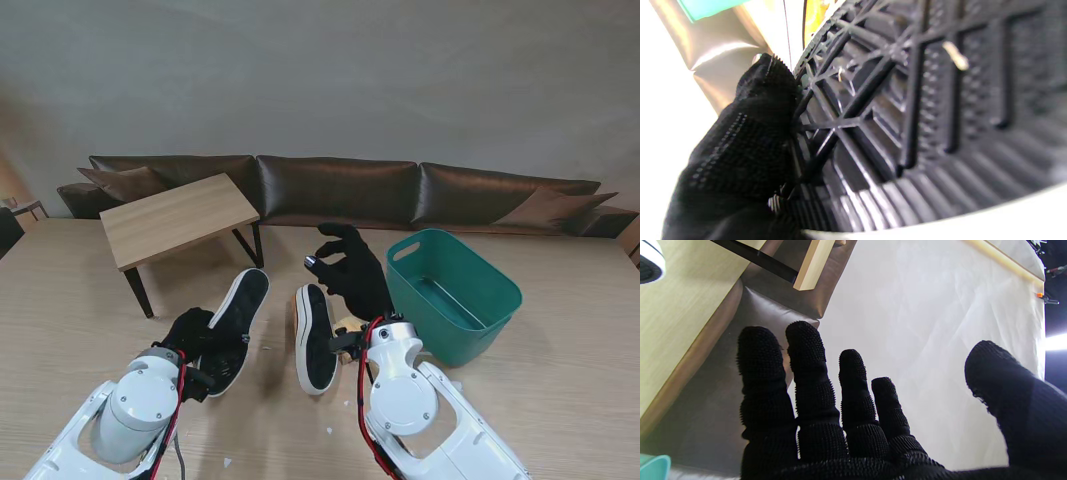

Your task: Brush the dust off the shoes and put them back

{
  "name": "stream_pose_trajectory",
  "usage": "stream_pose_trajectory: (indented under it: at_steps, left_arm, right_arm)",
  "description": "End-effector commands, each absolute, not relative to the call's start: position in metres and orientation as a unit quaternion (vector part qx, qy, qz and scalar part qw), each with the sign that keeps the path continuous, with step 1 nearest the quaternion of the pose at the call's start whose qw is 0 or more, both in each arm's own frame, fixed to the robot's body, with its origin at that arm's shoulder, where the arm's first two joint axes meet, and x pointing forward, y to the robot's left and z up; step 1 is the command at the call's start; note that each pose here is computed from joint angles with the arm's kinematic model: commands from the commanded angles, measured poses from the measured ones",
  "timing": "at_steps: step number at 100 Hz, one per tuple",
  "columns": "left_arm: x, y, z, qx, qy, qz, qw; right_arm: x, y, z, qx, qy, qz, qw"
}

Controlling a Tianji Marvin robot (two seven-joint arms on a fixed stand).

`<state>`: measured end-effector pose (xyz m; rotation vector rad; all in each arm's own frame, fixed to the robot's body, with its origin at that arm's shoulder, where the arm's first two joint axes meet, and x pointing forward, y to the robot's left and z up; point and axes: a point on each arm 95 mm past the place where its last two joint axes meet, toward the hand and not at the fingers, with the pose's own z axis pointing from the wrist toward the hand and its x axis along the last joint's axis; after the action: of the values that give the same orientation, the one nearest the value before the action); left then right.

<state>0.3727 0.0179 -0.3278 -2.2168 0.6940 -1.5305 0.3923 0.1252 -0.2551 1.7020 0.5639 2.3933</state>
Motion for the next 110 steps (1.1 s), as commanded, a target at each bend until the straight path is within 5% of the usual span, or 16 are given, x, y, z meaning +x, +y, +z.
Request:
stream_pose_trajectory:
  at_steps: [1,110]
  left_arm:
    - [0.377,0.012,-0.327,-0.786,0.247,-0.54,0.174]
    - [0.375,0.004,-0.353,-0.83,0.251,-0.46,0.192]
  right_arm:
    - [0.39,0.124,-0.263,0.574,0.194,0.792,0.07]
    - [0.39,0.119,-0.273,0.594,0.178,0.783,0.06]
